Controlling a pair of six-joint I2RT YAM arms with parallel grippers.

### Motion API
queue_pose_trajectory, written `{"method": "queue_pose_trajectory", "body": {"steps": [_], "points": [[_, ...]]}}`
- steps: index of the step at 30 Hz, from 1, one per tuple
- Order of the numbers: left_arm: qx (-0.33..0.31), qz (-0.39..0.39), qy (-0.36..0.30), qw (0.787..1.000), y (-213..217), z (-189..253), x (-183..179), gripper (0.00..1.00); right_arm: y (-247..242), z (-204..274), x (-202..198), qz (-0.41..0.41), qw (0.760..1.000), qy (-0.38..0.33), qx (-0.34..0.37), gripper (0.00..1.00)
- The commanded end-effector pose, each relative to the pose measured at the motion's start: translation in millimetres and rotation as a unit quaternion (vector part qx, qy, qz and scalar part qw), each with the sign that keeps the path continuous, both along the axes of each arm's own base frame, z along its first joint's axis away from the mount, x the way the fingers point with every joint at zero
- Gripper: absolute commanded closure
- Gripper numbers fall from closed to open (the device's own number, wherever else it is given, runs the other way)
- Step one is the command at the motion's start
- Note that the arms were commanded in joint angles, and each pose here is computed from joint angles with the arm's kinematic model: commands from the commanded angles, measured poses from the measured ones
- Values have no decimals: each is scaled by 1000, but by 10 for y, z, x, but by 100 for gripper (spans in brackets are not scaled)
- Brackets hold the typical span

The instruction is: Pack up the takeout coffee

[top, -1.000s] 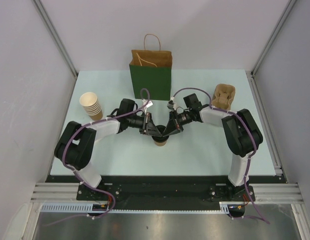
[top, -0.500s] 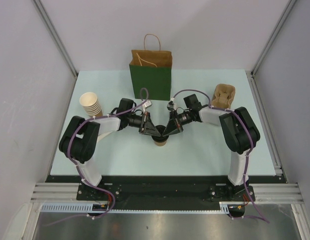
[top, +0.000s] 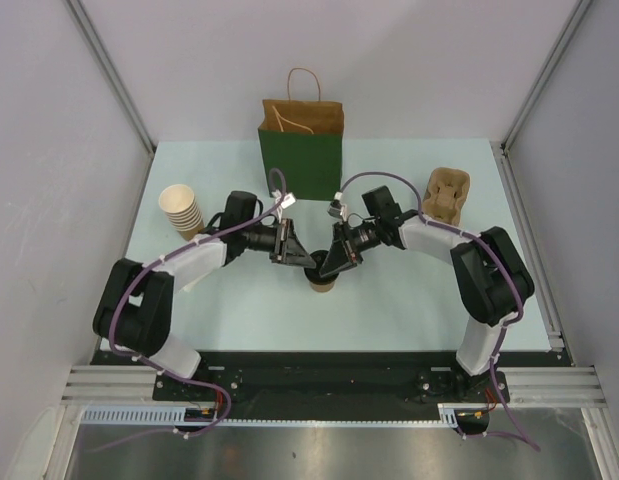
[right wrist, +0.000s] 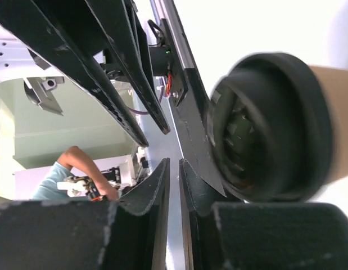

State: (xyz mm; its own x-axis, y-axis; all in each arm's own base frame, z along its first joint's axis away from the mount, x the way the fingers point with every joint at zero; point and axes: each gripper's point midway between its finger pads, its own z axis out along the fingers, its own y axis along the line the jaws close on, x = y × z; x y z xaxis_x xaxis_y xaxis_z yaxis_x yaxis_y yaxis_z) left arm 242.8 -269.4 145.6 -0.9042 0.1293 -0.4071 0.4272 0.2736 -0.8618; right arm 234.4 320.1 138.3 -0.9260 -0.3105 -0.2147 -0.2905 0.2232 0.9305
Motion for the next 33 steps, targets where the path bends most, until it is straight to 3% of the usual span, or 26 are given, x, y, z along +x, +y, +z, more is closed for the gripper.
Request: {"method": "queue_pose_trajectory", "body": {"steps": [1,8,18,24,29,33], "points": [[-2,18,-79,997,-16,338,189,77,-19,246,54,-6,998,-51,22,83],[17,46,-46,998,-73,128,416,72,-98,99,396,-61,997,-43,4,81],[13,60,-65,996,-121,62,578,65,-124,-191,445,-69,997,-27,-25,81],[-2,50,-102,994,-87,306,467,62,-136,22,426,-65,997,-43,-6,79],[41,74,-144,986,40,342,515,56,-174,253,421,-73,995,-73,3,71],[26,47,-139,989,14,366,412,58,-170,315,465,-83,993,-84,5,69]]}}
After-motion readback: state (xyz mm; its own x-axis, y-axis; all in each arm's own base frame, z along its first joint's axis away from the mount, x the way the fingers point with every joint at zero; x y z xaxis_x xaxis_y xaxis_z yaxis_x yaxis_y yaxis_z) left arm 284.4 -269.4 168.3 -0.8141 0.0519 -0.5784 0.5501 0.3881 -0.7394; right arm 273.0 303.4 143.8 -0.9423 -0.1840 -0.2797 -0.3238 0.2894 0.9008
